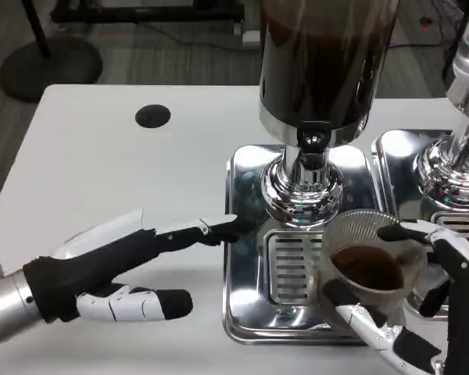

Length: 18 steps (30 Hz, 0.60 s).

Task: Grasp the cup under the faucet to collect the drink, then remove the cup.

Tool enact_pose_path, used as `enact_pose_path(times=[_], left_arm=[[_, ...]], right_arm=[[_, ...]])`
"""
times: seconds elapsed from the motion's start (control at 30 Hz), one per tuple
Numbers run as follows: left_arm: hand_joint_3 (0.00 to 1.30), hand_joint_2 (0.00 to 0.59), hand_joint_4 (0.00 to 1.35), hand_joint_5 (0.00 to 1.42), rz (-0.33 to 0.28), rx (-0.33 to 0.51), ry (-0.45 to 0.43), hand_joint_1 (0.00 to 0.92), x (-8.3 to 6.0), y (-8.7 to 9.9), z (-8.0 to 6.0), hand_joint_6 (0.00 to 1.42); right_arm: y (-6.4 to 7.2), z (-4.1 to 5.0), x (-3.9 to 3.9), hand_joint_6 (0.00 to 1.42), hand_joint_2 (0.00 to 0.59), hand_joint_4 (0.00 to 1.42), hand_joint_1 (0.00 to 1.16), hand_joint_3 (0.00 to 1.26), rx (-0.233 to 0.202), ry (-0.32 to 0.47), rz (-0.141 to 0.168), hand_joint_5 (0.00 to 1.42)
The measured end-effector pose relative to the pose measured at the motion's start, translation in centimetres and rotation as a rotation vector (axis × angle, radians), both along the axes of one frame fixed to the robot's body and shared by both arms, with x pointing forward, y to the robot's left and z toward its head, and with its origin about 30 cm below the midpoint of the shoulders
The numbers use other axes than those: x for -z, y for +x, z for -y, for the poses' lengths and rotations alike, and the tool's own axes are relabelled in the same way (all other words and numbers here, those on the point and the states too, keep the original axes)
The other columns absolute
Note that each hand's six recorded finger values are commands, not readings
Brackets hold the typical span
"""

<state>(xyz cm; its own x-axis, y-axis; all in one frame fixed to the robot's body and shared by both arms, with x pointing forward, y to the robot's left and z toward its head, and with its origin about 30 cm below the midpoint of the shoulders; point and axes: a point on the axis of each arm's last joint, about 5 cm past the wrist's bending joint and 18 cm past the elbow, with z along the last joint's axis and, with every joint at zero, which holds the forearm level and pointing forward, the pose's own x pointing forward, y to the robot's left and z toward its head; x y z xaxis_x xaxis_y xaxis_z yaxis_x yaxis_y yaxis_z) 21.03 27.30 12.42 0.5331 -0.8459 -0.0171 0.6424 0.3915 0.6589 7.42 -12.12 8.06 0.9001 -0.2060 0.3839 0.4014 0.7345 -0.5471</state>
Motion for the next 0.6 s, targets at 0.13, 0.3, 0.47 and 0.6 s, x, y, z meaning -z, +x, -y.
enact_pose_path(times=[0.13,0.3,0.47,0.6], left_arm=[[0.12,0.116,0.09,0.13,0.004,0.003,0.002,0.000,-0.11,-0.06,0.01,0.16],[0.12,0.116,0.10,0.13,0.007,0.006,0.001,0.000,-0.17,-0.06,0.06,0.16],[0.12,0.117,0.10,0.13,0.006,-0.001,0.000,0.000,-0.19,-0.11,-0.03,0.16],[0.12,0.117,0.10,0.13,0.008,-0.006,-0.001,0.000,-0.24,-0.12,-0.11,0.16]], right_arm=[[-0.13,0.02,0.03,1.11,0.230,0.67,0.67,0.59,-0.001,0.000,-0.003,0.86],[-0.18,0.10,0.02,1.13,0.230,0.67,0.67,0.59,-0.002,0.000,0.002,0.87],[-0.16,0.28,0.00,1.13,0.230,0.68,0.67,0.59,0.000,-0.003,0.009,0.87],[-0.17,0.37,-0.01,1.13,0.230,0.68,0.67,0.59,0.001,-0.005,0.013,0.87]])
